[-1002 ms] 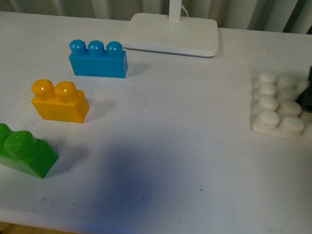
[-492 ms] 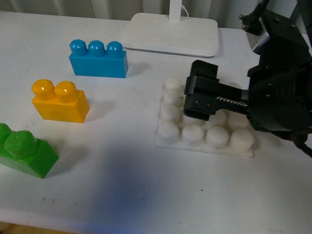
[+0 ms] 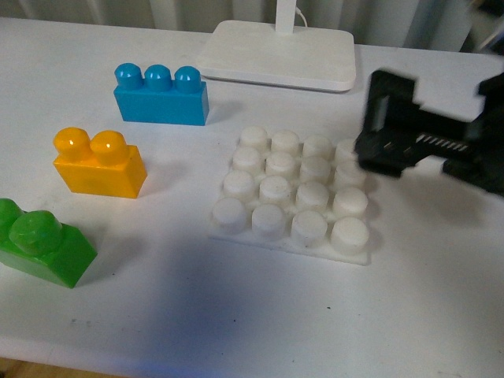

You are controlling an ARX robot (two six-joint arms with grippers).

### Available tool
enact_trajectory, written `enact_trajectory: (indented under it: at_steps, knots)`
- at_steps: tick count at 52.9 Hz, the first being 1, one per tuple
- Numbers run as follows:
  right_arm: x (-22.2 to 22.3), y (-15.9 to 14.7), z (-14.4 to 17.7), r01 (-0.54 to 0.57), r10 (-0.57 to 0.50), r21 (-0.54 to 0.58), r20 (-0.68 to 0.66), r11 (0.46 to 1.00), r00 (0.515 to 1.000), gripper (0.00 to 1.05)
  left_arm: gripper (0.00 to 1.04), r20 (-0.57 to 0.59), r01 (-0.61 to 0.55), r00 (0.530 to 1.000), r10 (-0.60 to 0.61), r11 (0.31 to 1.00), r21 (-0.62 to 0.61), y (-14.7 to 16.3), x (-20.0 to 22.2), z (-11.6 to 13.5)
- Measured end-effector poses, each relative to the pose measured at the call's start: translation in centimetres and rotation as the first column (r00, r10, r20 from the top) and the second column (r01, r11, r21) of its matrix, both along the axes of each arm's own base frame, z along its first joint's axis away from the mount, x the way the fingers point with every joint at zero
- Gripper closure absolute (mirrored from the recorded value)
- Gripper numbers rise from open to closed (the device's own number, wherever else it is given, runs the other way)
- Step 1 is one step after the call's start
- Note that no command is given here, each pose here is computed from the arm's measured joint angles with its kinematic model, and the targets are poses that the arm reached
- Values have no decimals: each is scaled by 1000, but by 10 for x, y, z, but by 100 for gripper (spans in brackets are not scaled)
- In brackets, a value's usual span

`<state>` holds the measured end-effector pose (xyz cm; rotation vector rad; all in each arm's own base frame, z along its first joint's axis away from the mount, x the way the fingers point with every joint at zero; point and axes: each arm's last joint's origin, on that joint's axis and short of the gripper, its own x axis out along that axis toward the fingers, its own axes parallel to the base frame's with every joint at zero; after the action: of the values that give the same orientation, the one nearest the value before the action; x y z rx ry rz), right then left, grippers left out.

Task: Insert yellow block into base center

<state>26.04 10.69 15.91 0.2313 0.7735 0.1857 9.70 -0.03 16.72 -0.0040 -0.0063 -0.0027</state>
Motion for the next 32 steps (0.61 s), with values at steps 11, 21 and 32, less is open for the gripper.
enact_trajectory:
  at_steps: [11,21,32]
  knots:
    - [-20,-53,48,-56,65,-40,271,998,960,9,6,0,0,1000,0,1000,0,0,0,0]
    - [-58,-91,65,-24,28,-16,427,1000,904,9,6,0,0,1000,0,1000,0,0,0,0]
    - [-100,-122,66,46,-49,19,534,999,844,9,6,0,0,1000,0,1000,0,0,0,0]
